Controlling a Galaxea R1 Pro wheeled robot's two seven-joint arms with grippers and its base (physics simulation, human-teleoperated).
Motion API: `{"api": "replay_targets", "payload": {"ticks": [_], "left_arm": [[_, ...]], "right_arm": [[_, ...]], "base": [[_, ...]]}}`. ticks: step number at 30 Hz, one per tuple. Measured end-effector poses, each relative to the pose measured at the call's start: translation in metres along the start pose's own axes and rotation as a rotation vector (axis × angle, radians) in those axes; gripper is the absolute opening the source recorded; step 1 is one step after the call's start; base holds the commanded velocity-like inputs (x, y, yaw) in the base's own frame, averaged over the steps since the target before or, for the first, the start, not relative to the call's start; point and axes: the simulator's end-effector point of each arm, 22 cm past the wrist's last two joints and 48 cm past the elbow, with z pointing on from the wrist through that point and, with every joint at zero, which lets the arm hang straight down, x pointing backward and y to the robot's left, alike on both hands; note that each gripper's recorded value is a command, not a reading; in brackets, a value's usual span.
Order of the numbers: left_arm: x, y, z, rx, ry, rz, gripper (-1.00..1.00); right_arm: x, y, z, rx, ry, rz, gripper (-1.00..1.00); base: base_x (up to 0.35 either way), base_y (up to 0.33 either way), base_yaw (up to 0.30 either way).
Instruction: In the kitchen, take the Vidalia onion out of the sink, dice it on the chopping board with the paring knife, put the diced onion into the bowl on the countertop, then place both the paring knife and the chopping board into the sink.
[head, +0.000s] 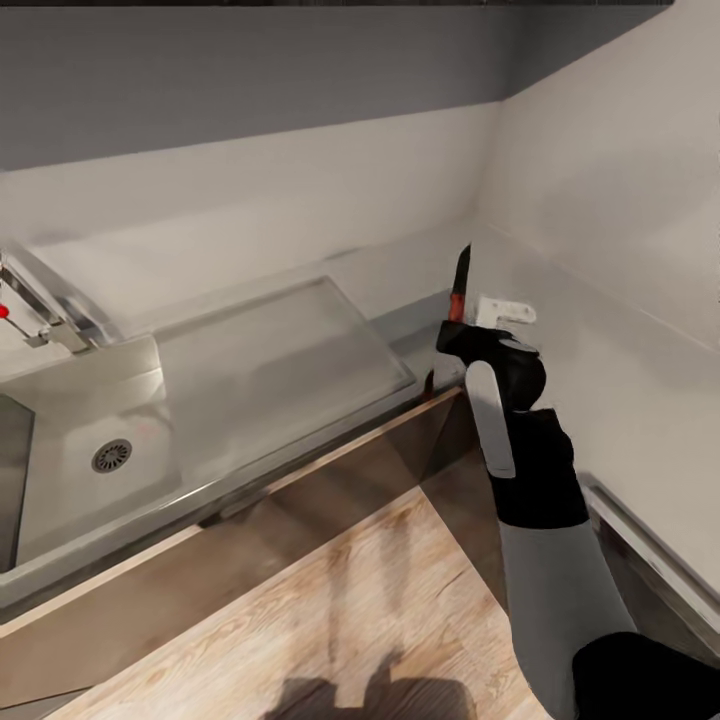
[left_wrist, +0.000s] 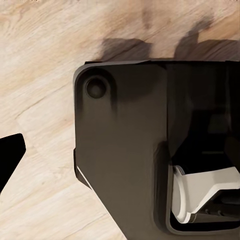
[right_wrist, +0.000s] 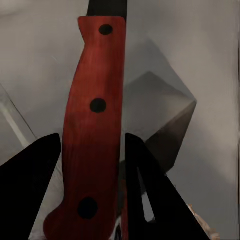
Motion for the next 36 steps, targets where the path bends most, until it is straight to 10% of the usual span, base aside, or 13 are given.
{"api": "replay_targets", "payload": {"ticks": [13,36], "left_arm": [[-0.006,-0.001,0.001,0.001,-0.02,0.0,1.0],[-0.019,-0.001,0.003,0.001,-0.059,0.0,1.0]], "right_arm": [[0.088,-0.016,-0.019,0.012,0.06,0.044,-1.0],[0.085,0.007,-0.039,-0.033,0.024,0.021,-1.0]], "base": [[-0.156,0.0,0.0],[-0.328,0.046,0.024]]}}
